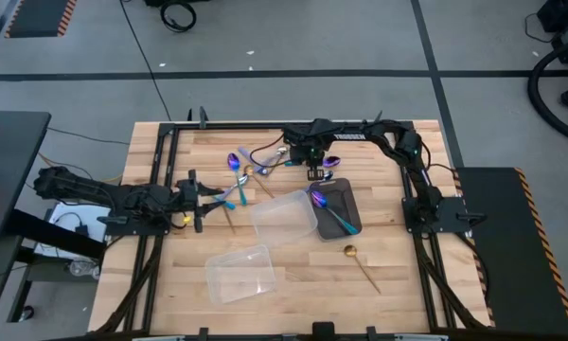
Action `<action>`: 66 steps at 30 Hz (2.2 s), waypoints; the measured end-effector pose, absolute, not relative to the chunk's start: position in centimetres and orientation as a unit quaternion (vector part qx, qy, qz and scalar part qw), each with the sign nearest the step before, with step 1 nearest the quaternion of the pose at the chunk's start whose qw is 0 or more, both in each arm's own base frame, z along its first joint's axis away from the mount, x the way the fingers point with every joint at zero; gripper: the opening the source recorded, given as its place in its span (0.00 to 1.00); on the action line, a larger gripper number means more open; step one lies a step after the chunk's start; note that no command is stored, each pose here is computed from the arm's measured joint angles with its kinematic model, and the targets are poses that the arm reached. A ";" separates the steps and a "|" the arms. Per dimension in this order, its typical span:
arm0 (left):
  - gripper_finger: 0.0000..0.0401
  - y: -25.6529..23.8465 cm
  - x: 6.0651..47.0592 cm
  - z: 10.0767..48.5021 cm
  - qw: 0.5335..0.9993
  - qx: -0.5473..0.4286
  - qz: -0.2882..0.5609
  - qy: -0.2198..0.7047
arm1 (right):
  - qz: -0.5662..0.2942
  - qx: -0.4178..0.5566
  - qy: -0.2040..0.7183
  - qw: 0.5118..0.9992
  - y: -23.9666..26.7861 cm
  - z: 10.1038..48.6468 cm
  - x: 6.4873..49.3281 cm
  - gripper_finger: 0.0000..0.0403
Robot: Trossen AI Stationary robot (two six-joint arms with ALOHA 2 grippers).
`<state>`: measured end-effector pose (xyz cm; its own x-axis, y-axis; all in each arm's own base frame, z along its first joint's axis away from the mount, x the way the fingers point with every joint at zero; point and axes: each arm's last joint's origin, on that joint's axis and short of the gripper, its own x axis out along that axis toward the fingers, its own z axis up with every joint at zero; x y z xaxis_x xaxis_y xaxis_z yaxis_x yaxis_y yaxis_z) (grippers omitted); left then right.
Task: Sort silverware by color (type)
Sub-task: Put the violet spoon into the black bin
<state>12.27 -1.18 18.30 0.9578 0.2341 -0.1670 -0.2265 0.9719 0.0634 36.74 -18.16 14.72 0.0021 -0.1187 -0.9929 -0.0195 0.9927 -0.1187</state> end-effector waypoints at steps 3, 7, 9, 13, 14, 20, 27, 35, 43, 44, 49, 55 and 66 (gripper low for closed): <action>0.36 -1.2 12.3 18.3 0.989 0.022 0.116 0.087 | -0.024 -0.047 0.707 0.705 -17.7 15.4 37.0 0.03; 0.36 -1.2 12.3 18.3 0.989 0.022 0.116 0.088 | -0.027 -0.061 0.692 0.719 -17.2 17.1 37.6 0.03; 0.36 -1.2 12.3 18.3 0.989 0.022 0.116 0.088 | -0.025 -0.066 0.694 0.717 -16.9 17.2 37.7 0.03; 0.36 -1.2 12.3 18.3 0.989 0.022 0.116 0.088 | -0.033 -0.082 0.692 0.716 -16.5 18.0 37.7 0.03; 0.36 -1.2 12.3 18.3 0.989 0.022 0.116 0.088 | -0.033 -0.084 0.693 0.715 -16.3 18.2 37.7 0.03; 0.36 -1.2 12.3 18.3 0.989 0.022 0.116 0.089 | -0.021 -0.138 0.702 0.699 -15.2 19.3 37.7 0.03; 0.36 -1.2 12.3 18.2 0.989 0.023 0.116 0.090 | -0.018 -0.210 0.688 0.694 -14.1 21.2 38.8 0.03; 0.36 -1.2 12.2 18.2 0.989 0.024 0.116 0.093 | 0.027 -0.276 0.692 0.666 -11.8 23.1 39.6 0.03; 0.36 -1.2 12.2 18.2 0.989 0.024 0.116 0.093 | 0.026 -0.330 0.718 0.613 -7.9 24.6 39.6 0.04; 0.36 -1.2 12.2 18.2 0.989 0.024 0.116 0.093 | 0.024 -0.330 0.723 0.606 -7.2 24.8 39.5 0.04; 0.36 -1.2 12.2 18.2 0.988 0.027 0.116 0.094 | 0.025 -0.320 0.752 0.576 -4.1 25.1 38.7 0.04; 0.36 -1.2 12.2 18.2 0.988 0.025 0.116 0.094 | 0.029 -0.321 0.766 0.557 -1.2 25.4 37.9 0.04; 0.36 -1.2 12.2 18.2 0.989 0.023 0.116 0.093 | -0.040 -0.169 0.746 0.643 0.9 27.5 36.9 0.04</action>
<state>12.25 -1.18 18.18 0.9555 0.2344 -0.1791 -0.2259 0.9719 0.0665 36.87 0.88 27.51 -0.1153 -0.3035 -0.9458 -0.2006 0.9397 -0.2771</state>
